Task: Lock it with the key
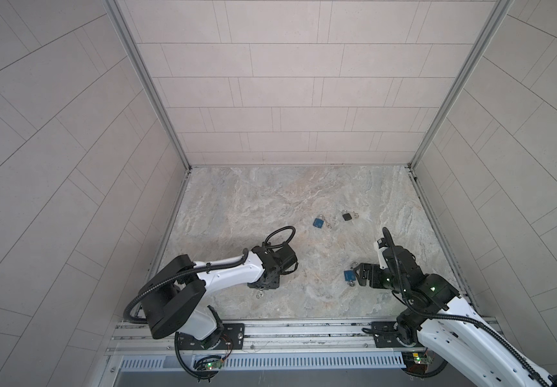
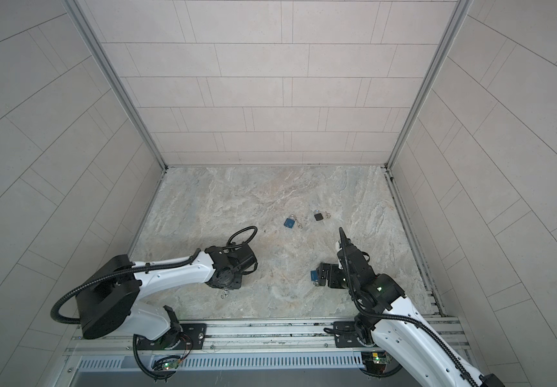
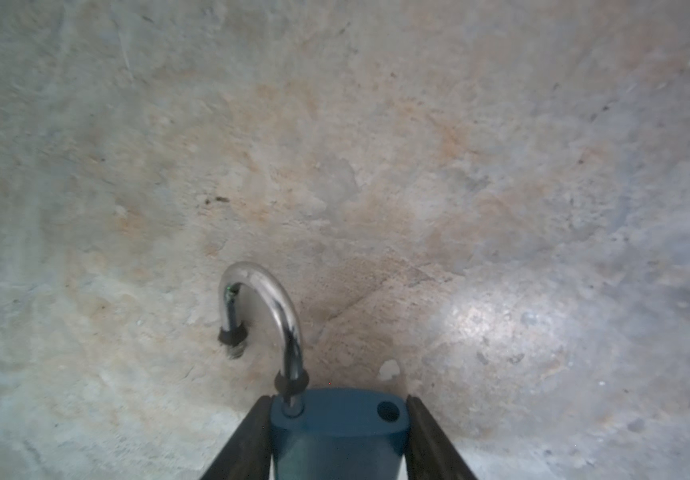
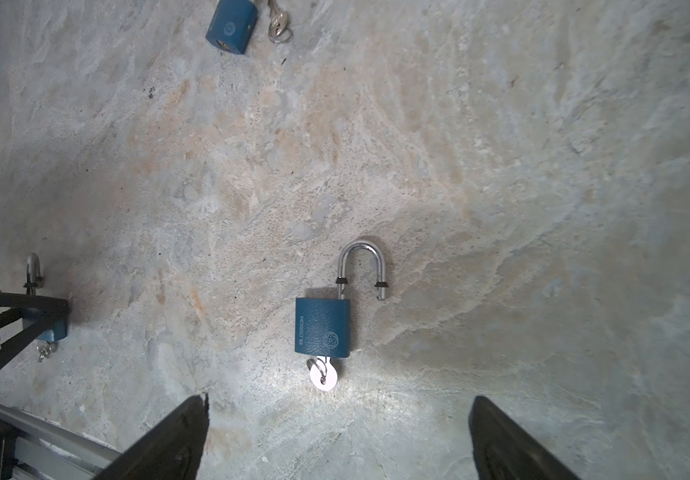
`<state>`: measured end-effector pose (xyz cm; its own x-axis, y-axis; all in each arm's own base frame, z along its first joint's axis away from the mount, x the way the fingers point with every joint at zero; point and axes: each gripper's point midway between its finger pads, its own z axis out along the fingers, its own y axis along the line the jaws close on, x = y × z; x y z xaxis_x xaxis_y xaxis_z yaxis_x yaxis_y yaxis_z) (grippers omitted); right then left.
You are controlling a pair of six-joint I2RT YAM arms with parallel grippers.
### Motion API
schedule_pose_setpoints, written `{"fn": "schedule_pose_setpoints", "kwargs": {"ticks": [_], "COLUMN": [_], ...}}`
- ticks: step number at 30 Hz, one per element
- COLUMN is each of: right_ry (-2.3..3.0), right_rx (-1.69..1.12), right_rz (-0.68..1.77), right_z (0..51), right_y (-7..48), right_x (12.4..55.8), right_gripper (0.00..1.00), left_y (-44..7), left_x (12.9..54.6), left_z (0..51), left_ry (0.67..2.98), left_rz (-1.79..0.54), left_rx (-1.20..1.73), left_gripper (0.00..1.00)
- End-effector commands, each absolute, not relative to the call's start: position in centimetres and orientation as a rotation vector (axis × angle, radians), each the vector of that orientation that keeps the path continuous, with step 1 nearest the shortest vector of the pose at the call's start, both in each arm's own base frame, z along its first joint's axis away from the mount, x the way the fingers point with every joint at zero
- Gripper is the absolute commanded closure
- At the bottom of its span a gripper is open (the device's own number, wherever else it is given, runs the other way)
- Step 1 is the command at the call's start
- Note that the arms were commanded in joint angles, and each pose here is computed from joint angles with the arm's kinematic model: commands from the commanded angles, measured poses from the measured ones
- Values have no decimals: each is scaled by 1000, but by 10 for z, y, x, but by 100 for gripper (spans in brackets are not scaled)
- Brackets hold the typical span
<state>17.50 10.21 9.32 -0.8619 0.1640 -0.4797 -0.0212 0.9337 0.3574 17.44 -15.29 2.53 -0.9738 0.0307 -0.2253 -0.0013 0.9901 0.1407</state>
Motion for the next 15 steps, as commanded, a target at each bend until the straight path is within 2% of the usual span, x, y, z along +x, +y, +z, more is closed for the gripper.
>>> {"fn": "schedule_pose_setpoints", "kwargs": {"ticks": [1,6,15], "right_ry": [2534,2464,2427], "right_rx": [114,159,150], "right_rz": [602,755,783], "right_z": [100,111,118], "right_y": [121,146,155], "right_x": [185,197,200], "right_gripper": [2,3,3], "left_y": [-152,-163,-169], "left_x": [188,198,202], "left_z": [50,63,51], "left_ry": [2847,2819,2827], "left_rz": [248,214,201], "left_rx": [13,-25,-42], "left_gripper": [52,55,62]}}
